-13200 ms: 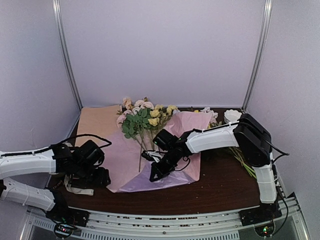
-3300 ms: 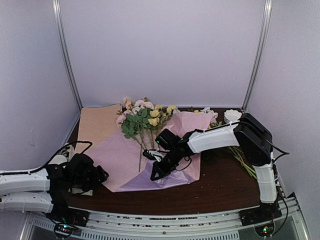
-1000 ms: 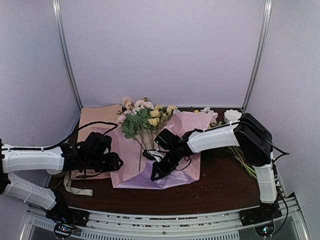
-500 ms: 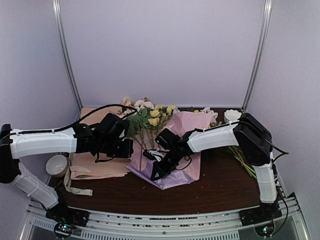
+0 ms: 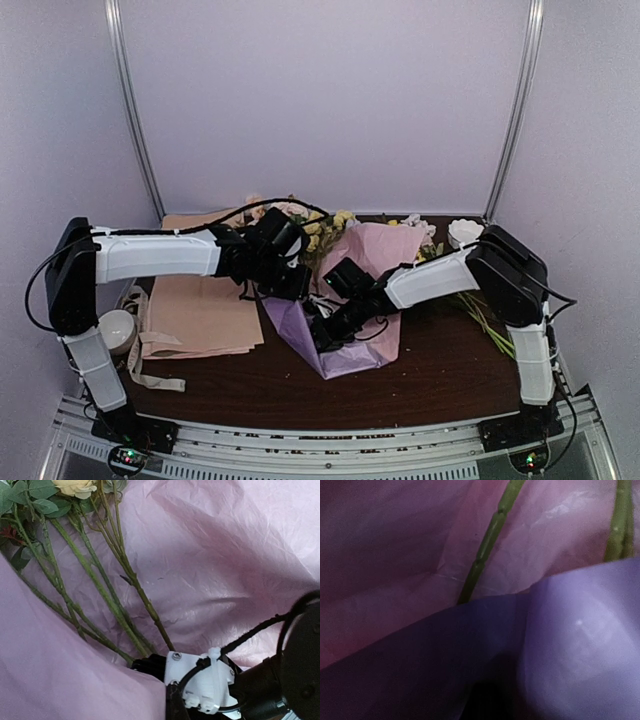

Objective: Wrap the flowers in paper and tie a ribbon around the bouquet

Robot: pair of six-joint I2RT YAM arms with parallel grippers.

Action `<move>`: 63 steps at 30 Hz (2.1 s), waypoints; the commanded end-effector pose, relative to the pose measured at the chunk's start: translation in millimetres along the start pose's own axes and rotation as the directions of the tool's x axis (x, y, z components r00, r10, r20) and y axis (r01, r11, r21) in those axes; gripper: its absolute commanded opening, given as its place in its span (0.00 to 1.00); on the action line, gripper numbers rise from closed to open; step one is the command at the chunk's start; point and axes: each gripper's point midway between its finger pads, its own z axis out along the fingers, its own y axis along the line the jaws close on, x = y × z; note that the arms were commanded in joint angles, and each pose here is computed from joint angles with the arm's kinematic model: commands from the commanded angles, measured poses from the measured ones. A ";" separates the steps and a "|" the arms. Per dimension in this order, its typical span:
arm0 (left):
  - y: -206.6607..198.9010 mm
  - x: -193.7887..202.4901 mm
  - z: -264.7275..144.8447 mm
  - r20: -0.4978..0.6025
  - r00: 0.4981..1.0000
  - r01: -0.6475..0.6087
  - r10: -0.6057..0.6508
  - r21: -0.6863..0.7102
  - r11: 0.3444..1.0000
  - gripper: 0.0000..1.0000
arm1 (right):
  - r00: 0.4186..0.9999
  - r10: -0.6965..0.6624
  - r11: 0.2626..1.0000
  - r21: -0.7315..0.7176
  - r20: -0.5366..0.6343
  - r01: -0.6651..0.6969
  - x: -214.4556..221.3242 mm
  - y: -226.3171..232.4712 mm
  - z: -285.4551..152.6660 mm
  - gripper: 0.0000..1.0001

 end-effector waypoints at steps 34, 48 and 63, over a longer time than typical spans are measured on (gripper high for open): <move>30.6 -26.7 83.5 -0.081 0.997 -0.015 0.019 0.052 0.999 0.00 | 0.898 -0.216 0.942 0.325 0.384 0.087 -48.7 8.3 -104.9 0.52; 27.2 -46.4 57.7 -0.037 0.992 -0.118 0.119 0.037 0.992 0.24 | 0.908 -0.163 0.934 0.357 0.387 0.016 -39.9 -13.4 -99.5 0.00; 63.6 -115.0 -63.6 0.129 0.910 -0.391 0.394 -0.046 0.919 0.76 | 0.882 -0.021 0.960 0.255 0.471 -0.114 -23.4 -30.7 -103.3 0.00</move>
